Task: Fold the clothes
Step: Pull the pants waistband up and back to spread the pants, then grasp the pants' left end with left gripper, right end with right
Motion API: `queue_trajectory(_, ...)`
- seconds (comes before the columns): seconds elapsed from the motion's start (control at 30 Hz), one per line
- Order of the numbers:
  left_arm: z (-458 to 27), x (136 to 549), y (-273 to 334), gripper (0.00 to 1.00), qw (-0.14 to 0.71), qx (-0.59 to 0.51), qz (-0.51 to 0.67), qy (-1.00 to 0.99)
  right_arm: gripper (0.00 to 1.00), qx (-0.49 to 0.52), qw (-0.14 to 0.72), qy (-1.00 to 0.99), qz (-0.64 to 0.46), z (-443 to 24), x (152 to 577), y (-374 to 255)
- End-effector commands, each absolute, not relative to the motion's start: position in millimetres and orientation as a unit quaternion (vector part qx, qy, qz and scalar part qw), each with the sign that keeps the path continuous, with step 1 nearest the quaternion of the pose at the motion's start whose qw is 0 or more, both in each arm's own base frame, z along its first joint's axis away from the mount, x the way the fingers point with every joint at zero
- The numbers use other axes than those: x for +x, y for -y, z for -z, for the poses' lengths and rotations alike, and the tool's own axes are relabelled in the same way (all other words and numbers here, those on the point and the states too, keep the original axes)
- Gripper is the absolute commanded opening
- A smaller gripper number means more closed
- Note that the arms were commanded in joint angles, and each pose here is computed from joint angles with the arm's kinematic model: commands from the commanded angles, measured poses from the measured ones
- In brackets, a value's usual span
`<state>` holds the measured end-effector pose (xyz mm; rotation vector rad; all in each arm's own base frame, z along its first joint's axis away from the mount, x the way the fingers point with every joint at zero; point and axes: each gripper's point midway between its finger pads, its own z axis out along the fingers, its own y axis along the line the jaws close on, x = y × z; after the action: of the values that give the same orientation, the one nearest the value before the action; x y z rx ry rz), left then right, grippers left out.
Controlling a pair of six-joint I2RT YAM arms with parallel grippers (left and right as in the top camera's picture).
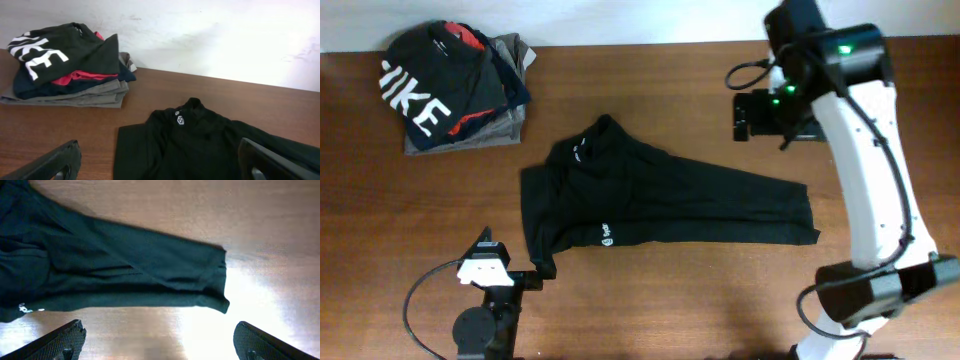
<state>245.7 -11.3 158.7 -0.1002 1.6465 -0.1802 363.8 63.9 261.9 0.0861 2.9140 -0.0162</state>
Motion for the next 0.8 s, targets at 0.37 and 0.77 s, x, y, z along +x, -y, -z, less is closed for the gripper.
queue_trajectory(0.37,-232.2,198.6,111.1,0.99,0.667,0.151,0.336,-0.648,0.99,0.028,0.130,-0.991,-0.024,-289.4,284.8,-52.9)
queue_trajectory(0.77,-201.3,240.7,81.3,0.99,0.423,0.107,0.209,-0.875,0.99,0.043,0.030,-0.999,-0.005,-225.5,257.7,-48.8)
